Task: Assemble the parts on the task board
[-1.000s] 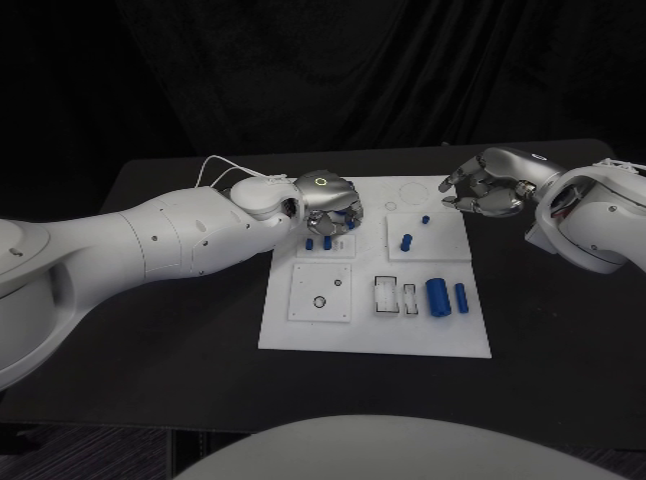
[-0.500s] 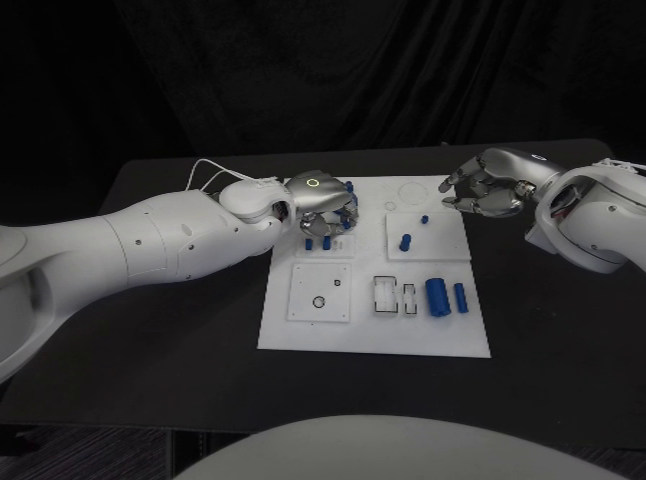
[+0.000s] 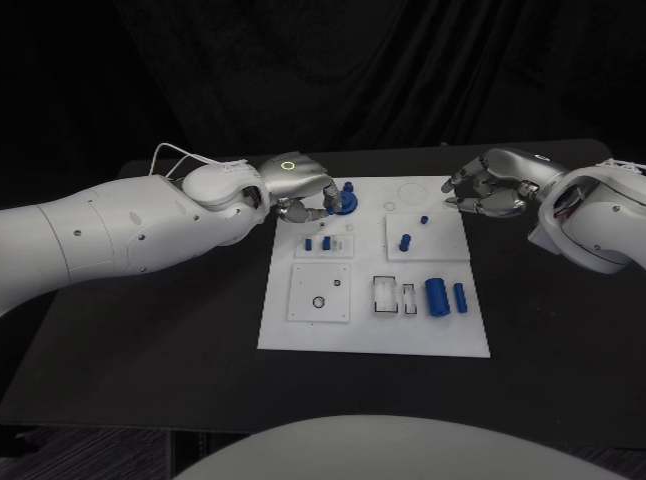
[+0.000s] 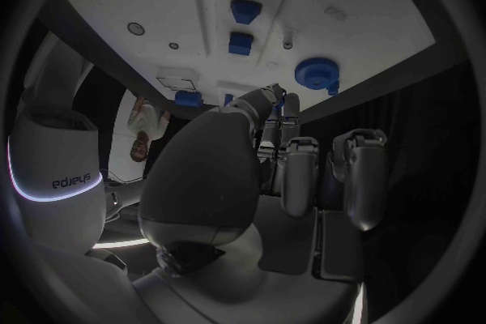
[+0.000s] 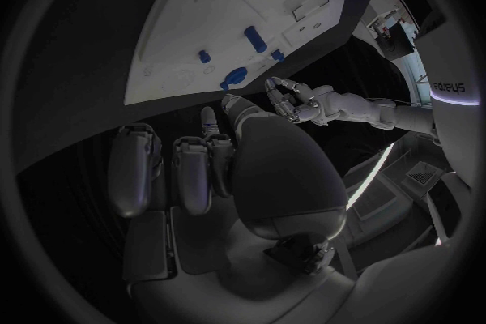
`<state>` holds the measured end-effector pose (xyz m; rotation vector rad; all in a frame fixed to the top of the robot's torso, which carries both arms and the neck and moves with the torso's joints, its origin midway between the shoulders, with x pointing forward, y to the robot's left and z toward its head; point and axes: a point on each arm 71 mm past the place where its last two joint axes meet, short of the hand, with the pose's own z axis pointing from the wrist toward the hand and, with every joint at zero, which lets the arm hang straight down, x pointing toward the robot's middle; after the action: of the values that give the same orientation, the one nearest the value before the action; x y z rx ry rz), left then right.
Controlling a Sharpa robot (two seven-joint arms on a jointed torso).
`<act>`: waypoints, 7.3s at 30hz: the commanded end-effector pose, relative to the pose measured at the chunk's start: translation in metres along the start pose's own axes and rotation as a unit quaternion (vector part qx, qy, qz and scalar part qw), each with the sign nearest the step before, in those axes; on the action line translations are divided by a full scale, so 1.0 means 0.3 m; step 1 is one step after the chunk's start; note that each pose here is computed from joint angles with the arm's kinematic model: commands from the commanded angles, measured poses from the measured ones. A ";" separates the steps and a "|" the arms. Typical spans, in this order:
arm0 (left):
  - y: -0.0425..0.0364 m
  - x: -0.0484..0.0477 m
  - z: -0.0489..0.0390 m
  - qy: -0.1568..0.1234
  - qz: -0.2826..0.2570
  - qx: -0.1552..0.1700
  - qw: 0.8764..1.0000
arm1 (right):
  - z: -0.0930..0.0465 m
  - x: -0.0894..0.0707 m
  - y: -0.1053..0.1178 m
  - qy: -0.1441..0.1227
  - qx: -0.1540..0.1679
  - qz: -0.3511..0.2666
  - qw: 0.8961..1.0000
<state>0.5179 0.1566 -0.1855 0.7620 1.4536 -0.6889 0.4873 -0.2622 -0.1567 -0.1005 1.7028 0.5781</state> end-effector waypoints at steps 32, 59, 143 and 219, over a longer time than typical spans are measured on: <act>0.030 0.063 0.002 0.048 -0.008 -0.024 0.999 | 0.000 0.007 -0.005 0.006 0.011 0.000 1.000; 0.014 0.108 0.024 0.064 -0.016 -0.022 0.998 | -0.001 0.009 -0.005 0.006 0.011 0.000 1.000; 0.092 -0.032 -0.341 -0.210 -0.153 -0.089 0.961 | -0.020 -0.074 0.043 -0.021 0.004 -0.033 0.999; 0.043 0.046 -0.316 -0.214 -0.687 -0.019 0.695 | 0.086 0.165 0.033 0.054 -0.062 -0.221 0.972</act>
<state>0.4735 0.2418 -0.2001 -0.7532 1.4433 -1.7307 0.4957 -0.2303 -0.2027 -0.5915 1.6939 0.3460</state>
